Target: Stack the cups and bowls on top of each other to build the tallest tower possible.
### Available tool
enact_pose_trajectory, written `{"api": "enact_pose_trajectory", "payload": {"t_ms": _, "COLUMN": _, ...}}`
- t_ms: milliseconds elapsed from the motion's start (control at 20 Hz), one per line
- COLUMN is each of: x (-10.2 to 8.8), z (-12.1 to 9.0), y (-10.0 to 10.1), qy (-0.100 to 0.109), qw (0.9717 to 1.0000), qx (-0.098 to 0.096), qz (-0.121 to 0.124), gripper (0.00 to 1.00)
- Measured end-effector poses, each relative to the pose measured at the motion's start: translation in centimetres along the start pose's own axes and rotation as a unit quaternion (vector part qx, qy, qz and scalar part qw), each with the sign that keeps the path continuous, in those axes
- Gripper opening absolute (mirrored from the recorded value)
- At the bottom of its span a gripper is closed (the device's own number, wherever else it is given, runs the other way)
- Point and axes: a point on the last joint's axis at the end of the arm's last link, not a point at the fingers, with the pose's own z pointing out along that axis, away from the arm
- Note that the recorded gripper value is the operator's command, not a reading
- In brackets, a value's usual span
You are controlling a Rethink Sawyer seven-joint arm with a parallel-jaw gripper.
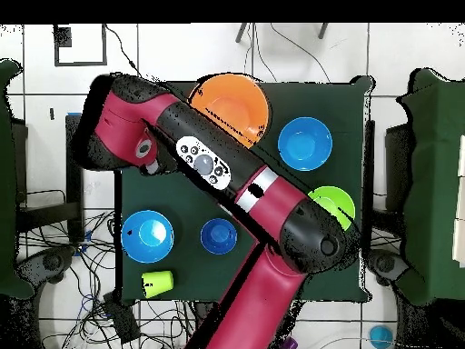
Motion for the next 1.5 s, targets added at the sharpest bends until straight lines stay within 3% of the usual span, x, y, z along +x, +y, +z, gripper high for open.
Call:
{"api": "enact_pose_trajectory", "payload": {"t_ms": 650, "x": -0.42, "z": -0.42, "y": 0.69, "qy": -0.014, "qw": 0.9998, "qx": -0.01, "qz": -0.003, "gripper": 0.0}}
{"api": "enact_pose_trajectory", "payload": {"t_ms": 1500, "x": -0.74, "z": 0.12, "y": 0.35, "qy": -0.002, "qw": 0.9999, "qx": -0.014, "qz": 0.003, "gripper": 0.0}}
